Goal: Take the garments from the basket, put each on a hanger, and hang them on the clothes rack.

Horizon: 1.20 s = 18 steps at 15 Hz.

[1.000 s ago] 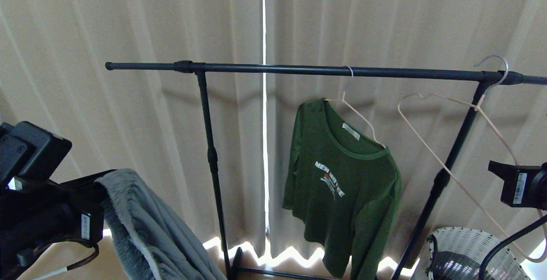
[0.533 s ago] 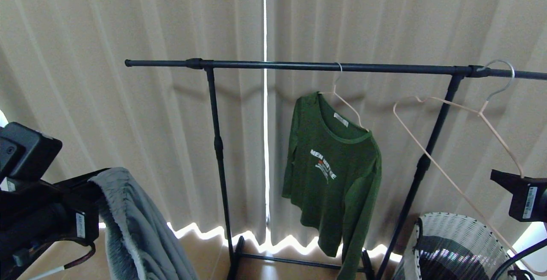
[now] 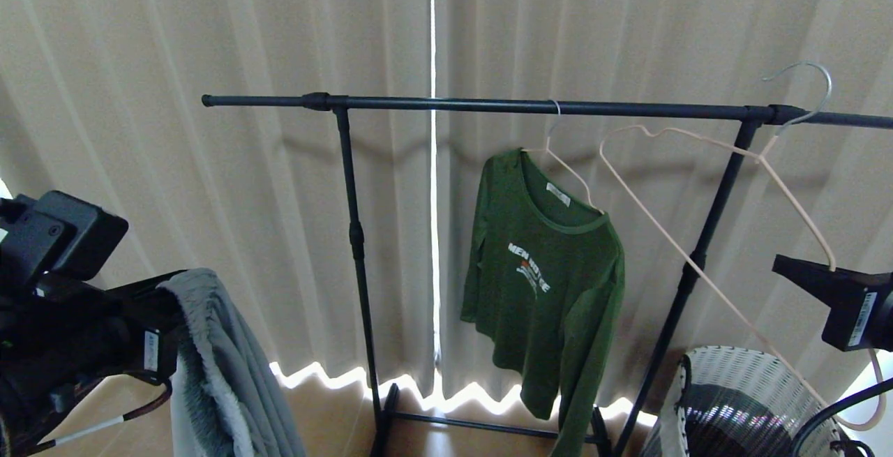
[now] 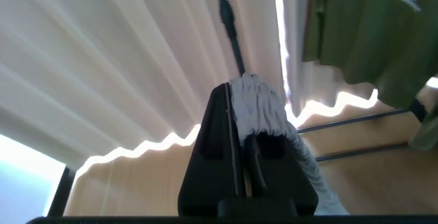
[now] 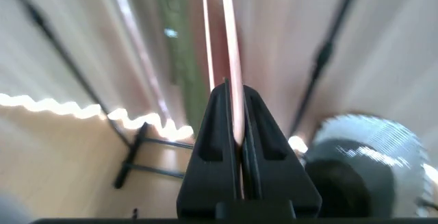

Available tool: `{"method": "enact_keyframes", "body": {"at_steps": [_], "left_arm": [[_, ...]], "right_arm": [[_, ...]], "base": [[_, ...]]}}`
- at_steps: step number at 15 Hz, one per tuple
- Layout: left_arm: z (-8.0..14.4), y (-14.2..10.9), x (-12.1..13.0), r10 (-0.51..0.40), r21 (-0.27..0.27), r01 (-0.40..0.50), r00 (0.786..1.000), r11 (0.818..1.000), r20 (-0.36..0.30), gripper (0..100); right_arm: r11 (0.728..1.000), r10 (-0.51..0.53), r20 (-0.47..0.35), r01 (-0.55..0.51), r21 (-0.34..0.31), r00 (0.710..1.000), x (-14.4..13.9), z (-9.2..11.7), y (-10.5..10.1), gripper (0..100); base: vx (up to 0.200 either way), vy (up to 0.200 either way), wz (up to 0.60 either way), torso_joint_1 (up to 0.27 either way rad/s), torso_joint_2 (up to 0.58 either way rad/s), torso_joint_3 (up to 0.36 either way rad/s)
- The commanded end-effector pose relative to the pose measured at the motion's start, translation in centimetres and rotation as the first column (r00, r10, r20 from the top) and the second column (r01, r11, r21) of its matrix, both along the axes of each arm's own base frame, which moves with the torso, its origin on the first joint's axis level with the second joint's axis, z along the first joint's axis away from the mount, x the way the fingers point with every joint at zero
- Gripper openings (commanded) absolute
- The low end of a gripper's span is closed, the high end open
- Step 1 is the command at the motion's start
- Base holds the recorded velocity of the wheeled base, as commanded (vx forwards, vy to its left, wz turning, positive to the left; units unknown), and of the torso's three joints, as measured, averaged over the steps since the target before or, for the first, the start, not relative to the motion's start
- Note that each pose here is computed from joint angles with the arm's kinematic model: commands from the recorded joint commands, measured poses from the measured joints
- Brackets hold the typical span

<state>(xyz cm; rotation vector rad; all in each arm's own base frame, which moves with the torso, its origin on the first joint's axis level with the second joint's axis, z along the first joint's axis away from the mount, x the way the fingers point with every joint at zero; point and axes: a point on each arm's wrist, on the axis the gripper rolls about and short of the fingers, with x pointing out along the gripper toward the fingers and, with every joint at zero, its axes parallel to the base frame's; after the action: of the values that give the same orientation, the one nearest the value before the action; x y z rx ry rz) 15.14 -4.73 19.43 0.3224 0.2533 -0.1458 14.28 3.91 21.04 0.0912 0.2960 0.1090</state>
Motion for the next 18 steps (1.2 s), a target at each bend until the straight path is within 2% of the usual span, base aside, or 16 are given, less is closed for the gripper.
{"method": "enact_keyframes", "body": {"at_steps": [1, 4, 7, 9, 12, 13, 17, 18], "left_arm": [[0.0, -0.6, 1.6, 0.029, -0.002, -0.029, 0.999, 1.000, -0.027, 0], [1.2, -2.0, 4.0, 0.075, -0.082, -0.077, 0.997, 0.994, -0.021, 0], [2.1, -3.5, 5.2, 0.071, -0.109, -0.071, 0.997, 0.992, -0.004, 0], [2.4, -5.4, 6.0, 0.054, -0.134, -0.053, 0.999, 0.989, -0.002, 0], [2.5, -7.6, 7.7, 0.078, -0.157, -0.077, 0.997, 0.985, -0.005, 0], [2.5, -8.2, 8.3, 0.100, -0.150, -0.099, 0.995, 0.984, -0.001, 0], [2.2, -10.2, 9.9, 0.158, -0.143, -0.156, 0.988, 0.977, 0.003, 0], [2.1, -10.5, 10.6, 0.182, -0.132, -0.180, 0.983, 0.975, 0.002, 0]], "right_arm": [[0.998, 0.063, 0.013, -0.063, 0.006, 0.998, -0.4, 0.3, 0.8, 0], [0.979, 0.200, 0.059, -0.201, 0.021, 0.978, -1.0, 0.9, 2.7, 0], [0.969, 0.245, 0.055, -0.246, 0.021, 0.968, -0.9, 0.8, 3.5, 0], [0.946, 0.316, 0.076, -0.320, 0.047, 0.946, -0.9, 0.8, 3.9, 0], [0.928, 0.366, 0.058, -0.369, 0.054, 0.929, -1.2, 0.2, 3.9, 0], [0.922, 0.382, 0.041, -0.384, 0.051, 0.923, -1.4, -0.3, 4.1, 0], [0.874, 0.486, -0.037, -0.485, 0.035, 0.873, -2.7, -2.4, 5.2, 0], [0.830, 0.558, -0.060, -0.556, 0.043, 0.828, -3.5, -3.0, 6.0, 0]], "base": [[0.000, 0.000, 0.00, 0.000, 0.00, 0.000], [0.000, 0.000, 0.00, 0.000, 0.00, 0.000], [0.000, 0.000, 0.00, 0.000, 0.00, 0.000], [0.000, 0.000, 0.00, 0.000, 0.00, 0.000], [0.000, 0.000, 0.00, 0.000, 0.00, 0.000], [0.000, 0.000, 0.00, 0.000, 0.00, 0.000], [0.000, 0.000, 0.00, 0.000, 0.00, 0.000], [0.000, 0.000, 0.00, 0.000, 0.00, 0.000]]}}
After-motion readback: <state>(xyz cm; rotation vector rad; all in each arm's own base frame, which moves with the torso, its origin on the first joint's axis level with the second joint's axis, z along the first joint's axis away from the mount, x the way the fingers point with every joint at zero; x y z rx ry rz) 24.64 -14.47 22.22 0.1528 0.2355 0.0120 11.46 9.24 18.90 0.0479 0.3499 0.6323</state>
